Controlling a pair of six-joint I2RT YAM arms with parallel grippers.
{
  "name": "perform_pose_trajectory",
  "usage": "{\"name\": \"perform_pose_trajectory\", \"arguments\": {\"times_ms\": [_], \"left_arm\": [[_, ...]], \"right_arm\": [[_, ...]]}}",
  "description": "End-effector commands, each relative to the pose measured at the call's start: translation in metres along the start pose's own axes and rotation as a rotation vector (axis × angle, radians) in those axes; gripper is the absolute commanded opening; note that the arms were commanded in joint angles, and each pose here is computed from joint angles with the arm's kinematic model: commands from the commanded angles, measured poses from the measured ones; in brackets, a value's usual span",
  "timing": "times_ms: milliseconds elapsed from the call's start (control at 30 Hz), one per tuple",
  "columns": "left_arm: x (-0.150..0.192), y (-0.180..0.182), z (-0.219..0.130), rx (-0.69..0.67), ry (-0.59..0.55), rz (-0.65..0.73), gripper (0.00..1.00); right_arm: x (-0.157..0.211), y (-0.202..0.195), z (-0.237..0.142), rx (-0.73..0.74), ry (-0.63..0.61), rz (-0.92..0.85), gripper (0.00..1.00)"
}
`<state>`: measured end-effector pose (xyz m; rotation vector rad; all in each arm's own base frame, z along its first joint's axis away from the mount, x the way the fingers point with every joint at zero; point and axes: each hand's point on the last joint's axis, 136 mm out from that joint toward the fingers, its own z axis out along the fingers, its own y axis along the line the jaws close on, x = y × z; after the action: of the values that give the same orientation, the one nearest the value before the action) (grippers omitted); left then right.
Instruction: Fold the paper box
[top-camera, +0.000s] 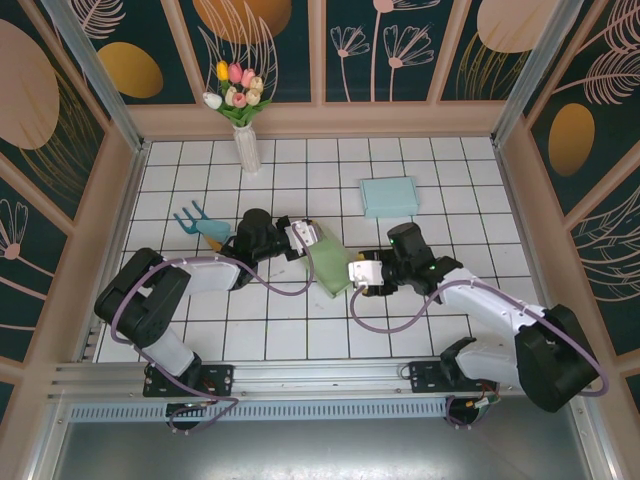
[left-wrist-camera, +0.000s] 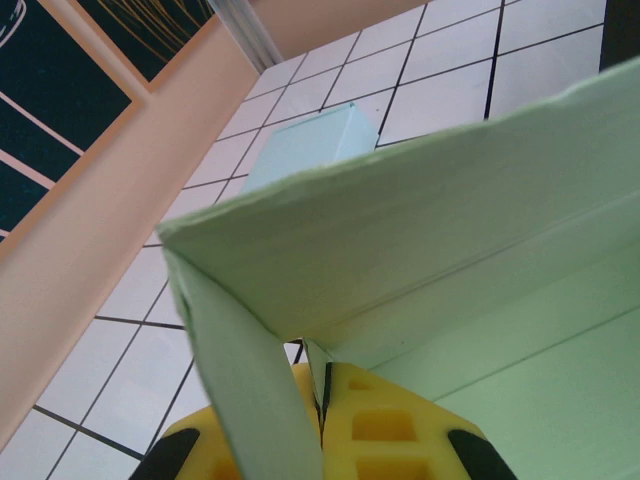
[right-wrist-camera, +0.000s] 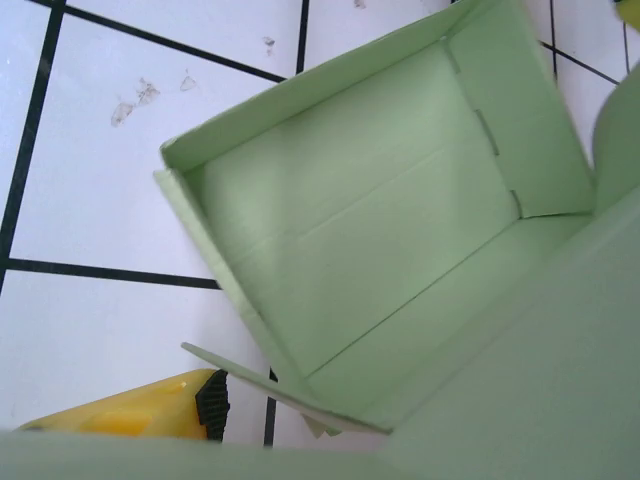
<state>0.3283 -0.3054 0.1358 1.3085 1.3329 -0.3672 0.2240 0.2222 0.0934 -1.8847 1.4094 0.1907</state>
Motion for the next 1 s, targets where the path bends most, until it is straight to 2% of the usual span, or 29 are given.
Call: {"name": "perform_pose_trajectory", "arguments": {"times_ms": [0, 300, 467, 633, 967], "left_arm": [[0.021, -0.018, 0.002, 0.056, 0.058, -0.021, 0.0], [0.019, -0.019, 0.002, 0.047, 0.033, -0.11, 0.0], [0.019, -0.013, 0.004, 0.018, 0.029, -0.257, 0.0], [0.021, -0.007, 0.013, 0.025, 0.078, -0.433, 0.0], [0.0, -0.014, -0.009, 0.036, -0.002, -0.504, 0.0]], "right_arm": [[-0.015, -0.01, -0.006, 0.048, -0.046, 0.002, 0.57], [-0.017, -0.007, -0.004, 0.057, -0.047, -0.012, 0.47], [-0.02, -0.002, 0.002, 0.051, -0.039, -0.028, 0.44], [-0.02, -0.001, 0.008, 0.057, -0.028, -0.03, 0.42], [-0.016, 0.009, 0.015, 0.026, -0.002, -0.032, 0.42]]}}
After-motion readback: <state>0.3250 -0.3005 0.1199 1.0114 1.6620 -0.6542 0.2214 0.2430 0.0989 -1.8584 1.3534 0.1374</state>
